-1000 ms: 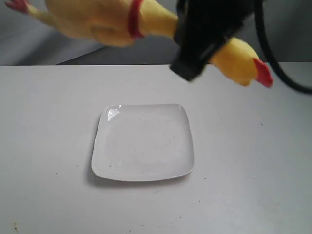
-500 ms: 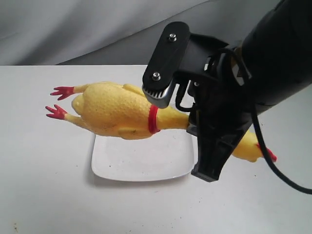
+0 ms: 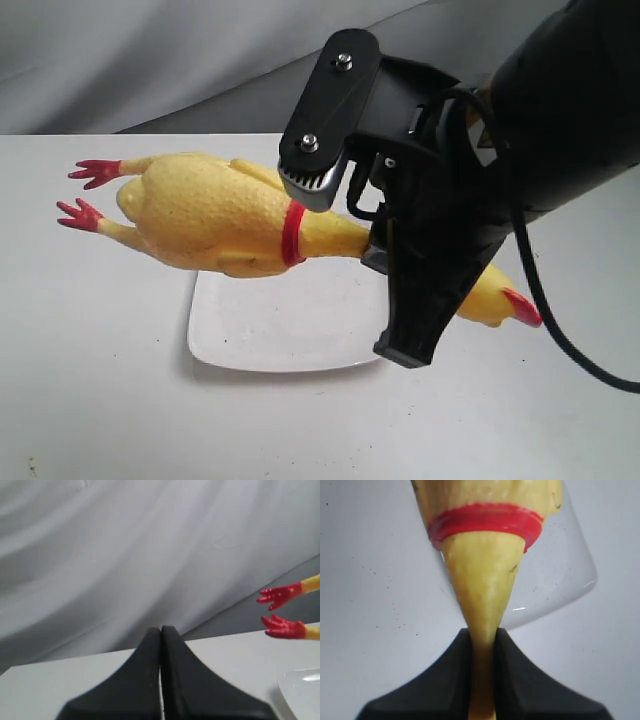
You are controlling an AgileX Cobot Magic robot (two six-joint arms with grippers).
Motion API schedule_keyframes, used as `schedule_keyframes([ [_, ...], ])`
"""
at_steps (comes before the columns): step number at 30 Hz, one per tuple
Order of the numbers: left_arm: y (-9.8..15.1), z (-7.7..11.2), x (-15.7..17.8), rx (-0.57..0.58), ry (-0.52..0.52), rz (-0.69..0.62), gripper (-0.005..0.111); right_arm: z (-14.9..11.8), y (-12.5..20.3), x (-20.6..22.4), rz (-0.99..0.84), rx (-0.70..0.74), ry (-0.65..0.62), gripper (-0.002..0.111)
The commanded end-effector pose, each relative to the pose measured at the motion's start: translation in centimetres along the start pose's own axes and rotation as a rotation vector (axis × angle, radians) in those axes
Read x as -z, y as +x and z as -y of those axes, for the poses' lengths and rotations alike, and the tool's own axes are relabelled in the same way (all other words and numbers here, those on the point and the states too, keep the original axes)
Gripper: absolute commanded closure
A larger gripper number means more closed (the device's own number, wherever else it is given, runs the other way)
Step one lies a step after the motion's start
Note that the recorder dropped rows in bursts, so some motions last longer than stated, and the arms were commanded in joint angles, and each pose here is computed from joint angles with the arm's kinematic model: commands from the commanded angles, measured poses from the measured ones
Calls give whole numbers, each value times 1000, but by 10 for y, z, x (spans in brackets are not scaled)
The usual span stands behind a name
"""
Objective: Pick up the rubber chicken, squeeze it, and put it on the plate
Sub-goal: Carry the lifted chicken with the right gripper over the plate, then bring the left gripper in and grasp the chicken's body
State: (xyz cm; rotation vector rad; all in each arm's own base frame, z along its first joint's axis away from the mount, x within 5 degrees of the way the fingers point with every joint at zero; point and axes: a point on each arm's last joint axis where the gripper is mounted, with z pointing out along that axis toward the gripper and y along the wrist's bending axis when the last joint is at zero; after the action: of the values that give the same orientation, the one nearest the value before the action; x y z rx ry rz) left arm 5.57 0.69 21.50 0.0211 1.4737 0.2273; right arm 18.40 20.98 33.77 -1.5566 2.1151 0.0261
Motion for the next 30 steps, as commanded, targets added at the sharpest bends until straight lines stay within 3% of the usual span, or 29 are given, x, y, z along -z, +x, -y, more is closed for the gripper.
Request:
schedule_keyframes([
  [1, -13, 1, 1, 2, 16, 151, 106, -3, -4, 4, 67, 5, -39, 108],
  [4, -26, 2, 4, 101, 36, 299, 106, -4, -5, 4, 71, -1, -48, 108],
  [8, -26, 2, 4, 332, 75, 294, 106, 0, -3, 3, 78, -41, -65, 108],
  [12, -29, 10, 6, 354, 170, 312, 105, 12, 2, 3, 103, -118, -115, 108],
  [14, -37, 23, 12, 264, 325, 394, 100, 21, 6, 3, 125, -161, -143, 108],
  [17, -42, 46, 24, -33, 548, 483, 87, 32, 10, 4, 179, -224, -196, 108],
  [19, -49, 51, 27, -56, 634, 443, 78, 37, 13, 6, 212, -260, -231, 108],
  [23, -66, 53, 24, -121, 706, 386, 62, 43, 17, 7, 230, -293, -271, 108],
  [26, -79, 50, 12, -408, 709, 267, 47, 43, 18, 7, 224, -297, -277, 108],
  [30, -103, 46, -11, -455, 726, 212, 42, 43, 16, 4, 224, -292, -302, 108],
])
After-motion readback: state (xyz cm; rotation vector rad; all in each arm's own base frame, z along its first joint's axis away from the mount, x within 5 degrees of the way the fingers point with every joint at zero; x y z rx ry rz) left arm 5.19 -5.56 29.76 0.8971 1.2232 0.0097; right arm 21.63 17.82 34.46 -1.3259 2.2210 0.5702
